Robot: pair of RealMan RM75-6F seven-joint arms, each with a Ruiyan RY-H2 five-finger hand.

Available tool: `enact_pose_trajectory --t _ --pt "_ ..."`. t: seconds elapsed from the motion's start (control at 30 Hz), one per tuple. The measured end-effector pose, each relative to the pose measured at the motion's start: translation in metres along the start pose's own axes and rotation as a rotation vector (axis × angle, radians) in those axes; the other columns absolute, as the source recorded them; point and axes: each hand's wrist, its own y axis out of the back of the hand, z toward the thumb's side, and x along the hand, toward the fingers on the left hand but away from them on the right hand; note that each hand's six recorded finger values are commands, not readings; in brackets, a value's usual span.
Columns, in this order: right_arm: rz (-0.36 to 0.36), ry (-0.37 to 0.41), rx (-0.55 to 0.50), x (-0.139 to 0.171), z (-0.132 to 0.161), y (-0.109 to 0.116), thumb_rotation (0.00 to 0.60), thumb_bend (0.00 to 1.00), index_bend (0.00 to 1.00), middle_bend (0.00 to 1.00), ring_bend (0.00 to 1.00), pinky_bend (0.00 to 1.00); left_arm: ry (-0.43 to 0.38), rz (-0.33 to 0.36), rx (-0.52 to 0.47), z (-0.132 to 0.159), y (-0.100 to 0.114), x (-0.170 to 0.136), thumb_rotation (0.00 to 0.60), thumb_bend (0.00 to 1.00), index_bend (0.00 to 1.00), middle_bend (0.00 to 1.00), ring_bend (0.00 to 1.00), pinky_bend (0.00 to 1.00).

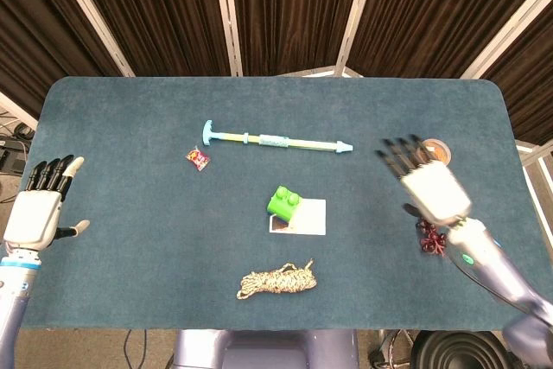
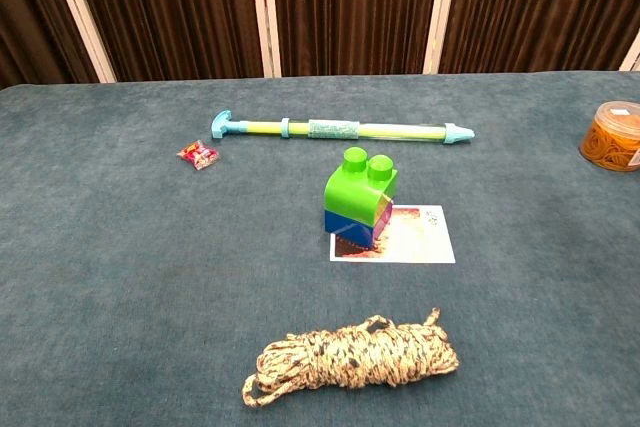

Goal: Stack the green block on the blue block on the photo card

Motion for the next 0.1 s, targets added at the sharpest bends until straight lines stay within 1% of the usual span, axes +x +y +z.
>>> enact_pose_trajectory --t 0.1 --pt "0.015 -0.122 -0.036 0.034 -0.019 -0.012 0.6 0.0 0.01 0.0 0.0 0.0 -0.019 0.02 -0.009 0.003 0.0 -0.007 0.6 0.0 0.0 0.0 0.0 0.0"
